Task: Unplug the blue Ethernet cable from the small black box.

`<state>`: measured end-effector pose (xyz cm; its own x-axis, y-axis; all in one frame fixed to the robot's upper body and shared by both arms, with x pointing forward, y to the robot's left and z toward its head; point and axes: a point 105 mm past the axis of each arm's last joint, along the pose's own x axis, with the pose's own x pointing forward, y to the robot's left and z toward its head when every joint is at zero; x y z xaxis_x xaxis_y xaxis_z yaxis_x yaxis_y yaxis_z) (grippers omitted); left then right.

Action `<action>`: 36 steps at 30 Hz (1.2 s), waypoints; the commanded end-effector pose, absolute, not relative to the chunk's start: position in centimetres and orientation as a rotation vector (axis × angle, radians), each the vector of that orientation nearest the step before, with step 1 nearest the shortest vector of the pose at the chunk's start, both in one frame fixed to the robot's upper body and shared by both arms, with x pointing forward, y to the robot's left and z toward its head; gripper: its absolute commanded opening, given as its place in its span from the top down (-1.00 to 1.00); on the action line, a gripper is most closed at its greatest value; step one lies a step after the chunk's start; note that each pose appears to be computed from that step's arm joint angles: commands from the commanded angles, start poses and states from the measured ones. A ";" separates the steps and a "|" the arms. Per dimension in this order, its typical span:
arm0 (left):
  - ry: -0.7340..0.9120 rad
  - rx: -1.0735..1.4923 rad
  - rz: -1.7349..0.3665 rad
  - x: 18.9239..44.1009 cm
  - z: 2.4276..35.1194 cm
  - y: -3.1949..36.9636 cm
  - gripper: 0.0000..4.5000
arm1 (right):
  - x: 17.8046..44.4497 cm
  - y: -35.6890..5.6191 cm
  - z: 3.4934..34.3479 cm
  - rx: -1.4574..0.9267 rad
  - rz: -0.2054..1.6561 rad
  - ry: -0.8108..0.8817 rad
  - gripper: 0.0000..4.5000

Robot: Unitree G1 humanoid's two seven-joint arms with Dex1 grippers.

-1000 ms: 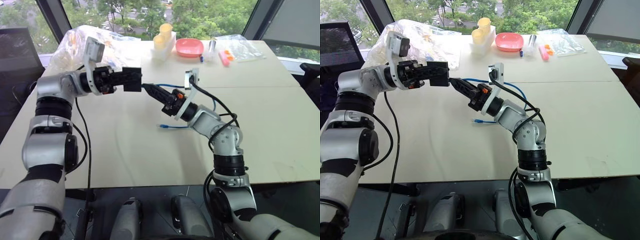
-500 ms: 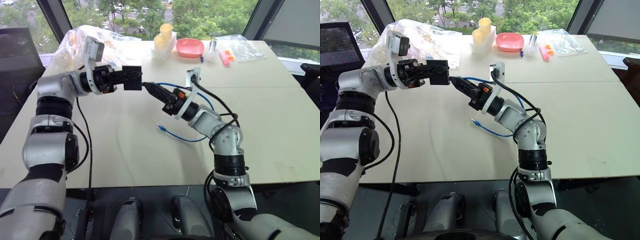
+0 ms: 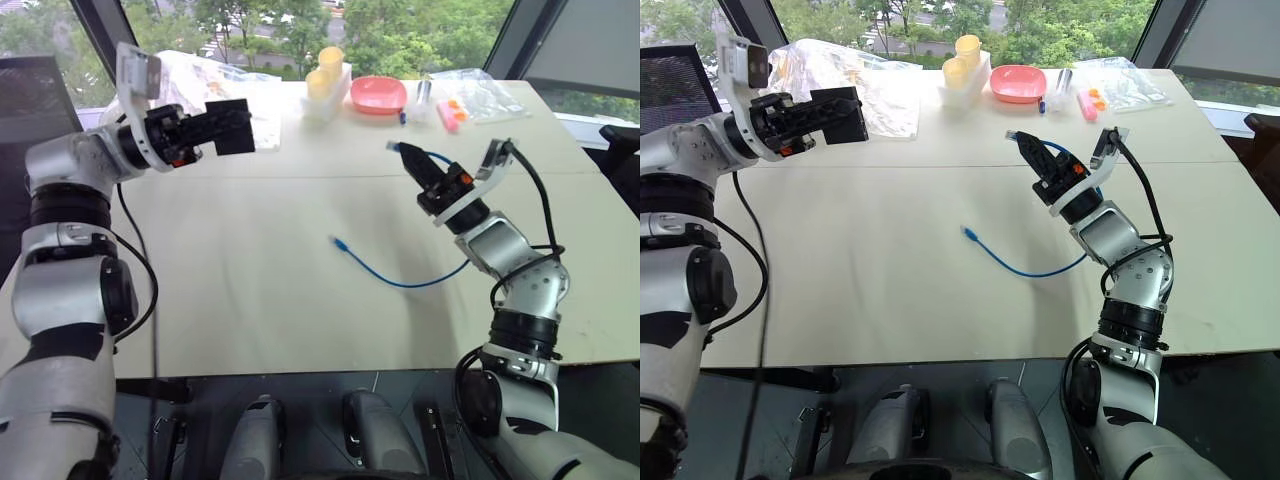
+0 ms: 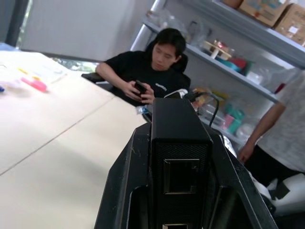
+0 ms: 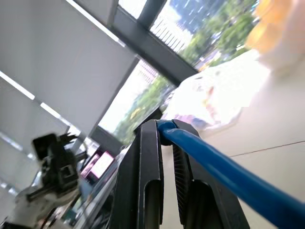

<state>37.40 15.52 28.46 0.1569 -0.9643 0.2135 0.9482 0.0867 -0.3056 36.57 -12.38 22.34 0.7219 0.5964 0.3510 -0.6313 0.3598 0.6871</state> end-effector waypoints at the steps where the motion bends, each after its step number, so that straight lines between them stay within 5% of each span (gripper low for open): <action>1: 0.006 -0.388 -1.437 37.2 29.5 15.5 0.76 | 35.9 -11.3 23.9 0.855 0.846 -0.085 0.98; 4: 0.032 -0.276 -1.380 38.0 28.2 14.7 0.76 | 38.5 -12.8 20.8 0.738 0.622 0.008 0.98; 5: 0.037 -0.240 -1.374 38.1 27.8 14.4 0.76 | 39.1 -13.4 19.8 0.715 0.560 0.041 0.62; 12: 0.007 -0.092 -1.263 39.6 24.8 12.0 0.76 | 41.6 -16.7 13.0 0.735 0.234 0.335 -0.92; 17: -0.070 0.030 -1.039 41.9 22.9 11.1 0.76 | 39.1 -16.3 11.4 0.690 0.243 0.521 -0.92; 29: -0.124 0.070 -0.740 43.5 16.3 8.8 0.76 | 35.2 -13.5 16.6 0.517 0.488 0.375 -0.92; 36: -0.094 0.052 -0.753 43.6 14.4 7.7 -0.57 | 35.6 -13.3 17.1 0.496 0.499 0.293 -0.94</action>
<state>43.23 7.85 12.27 0.7364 -0.6764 0.0120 0.6761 0.7365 0.0217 35.61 -13.12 15.84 0.8250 0.5265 -0.2055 -0.3519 0.7630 0.5422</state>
